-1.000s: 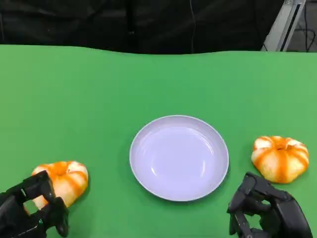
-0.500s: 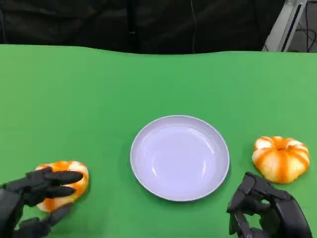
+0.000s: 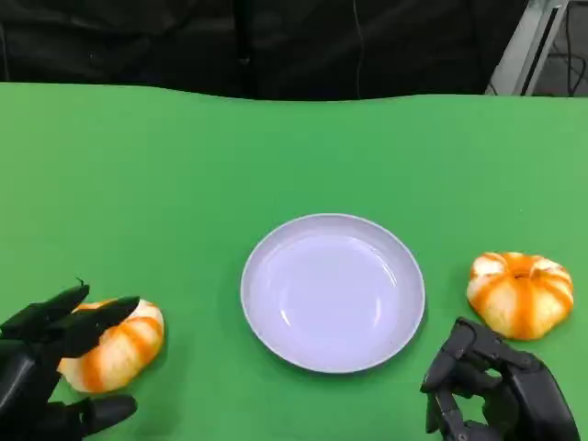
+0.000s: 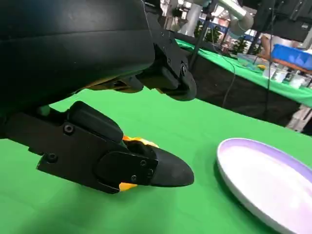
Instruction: Grasp the bread from the table and place it into the plate.
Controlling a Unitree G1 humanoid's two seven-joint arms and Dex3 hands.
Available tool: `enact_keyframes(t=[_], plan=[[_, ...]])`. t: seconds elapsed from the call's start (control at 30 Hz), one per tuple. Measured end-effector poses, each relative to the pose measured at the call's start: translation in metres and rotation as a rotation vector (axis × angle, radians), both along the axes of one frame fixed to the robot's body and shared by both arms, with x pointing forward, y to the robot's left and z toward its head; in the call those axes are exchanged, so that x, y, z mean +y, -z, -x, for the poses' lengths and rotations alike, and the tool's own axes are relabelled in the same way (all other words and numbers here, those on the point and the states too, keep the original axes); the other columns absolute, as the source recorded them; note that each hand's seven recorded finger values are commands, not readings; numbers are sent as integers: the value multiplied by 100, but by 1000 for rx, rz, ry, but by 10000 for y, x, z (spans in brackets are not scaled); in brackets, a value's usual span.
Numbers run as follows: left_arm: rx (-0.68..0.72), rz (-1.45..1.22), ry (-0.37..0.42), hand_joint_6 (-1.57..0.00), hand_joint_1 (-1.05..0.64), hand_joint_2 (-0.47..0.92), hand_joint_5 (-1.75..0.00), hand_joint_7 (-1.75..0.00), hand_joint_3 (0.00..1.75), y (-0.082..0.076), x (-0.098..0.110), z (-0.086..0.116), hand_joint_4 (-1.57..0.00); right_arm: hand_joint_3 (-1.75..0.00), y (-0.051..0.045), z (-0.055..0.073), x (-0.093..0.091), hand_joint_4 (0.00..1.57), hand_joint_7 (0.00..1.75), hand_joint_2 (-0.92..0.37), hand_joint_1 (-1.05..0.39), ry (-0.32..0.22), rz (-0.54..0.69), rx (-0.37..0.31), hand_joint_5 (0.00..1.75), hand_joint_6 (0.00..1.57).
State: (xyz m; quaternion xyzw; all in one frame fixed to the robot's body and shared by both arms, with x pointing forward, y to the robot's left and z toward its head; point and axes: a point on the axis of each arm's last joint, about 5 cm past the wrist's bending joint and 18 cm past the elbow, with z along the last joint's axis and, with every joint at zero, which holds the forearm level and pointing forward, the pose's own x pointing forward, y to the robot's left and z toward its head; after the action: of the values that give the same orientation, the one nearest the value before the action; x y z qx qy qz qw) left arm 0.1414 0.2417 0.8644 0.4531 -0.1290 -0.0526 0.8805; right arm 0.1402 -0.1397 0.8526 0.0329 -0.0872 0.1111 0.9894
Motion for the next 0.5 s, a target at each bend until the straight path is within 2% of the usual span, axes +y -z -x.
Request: enact_keyframes(t=[0.27,0.5], plan=[[-4,-122,1,-49,-84,92,-1,0,19,-29,2,-32,-24,-111,-1,-3,1,82,155,-62,-13,-1,0,-1,175,75],[34,-276,1,-52,-88,92,-3,-1,17,-59,41,-105,-31,-111,-1,-9,5,82,156,-61,-13,-1,-1,-2,175,75]])
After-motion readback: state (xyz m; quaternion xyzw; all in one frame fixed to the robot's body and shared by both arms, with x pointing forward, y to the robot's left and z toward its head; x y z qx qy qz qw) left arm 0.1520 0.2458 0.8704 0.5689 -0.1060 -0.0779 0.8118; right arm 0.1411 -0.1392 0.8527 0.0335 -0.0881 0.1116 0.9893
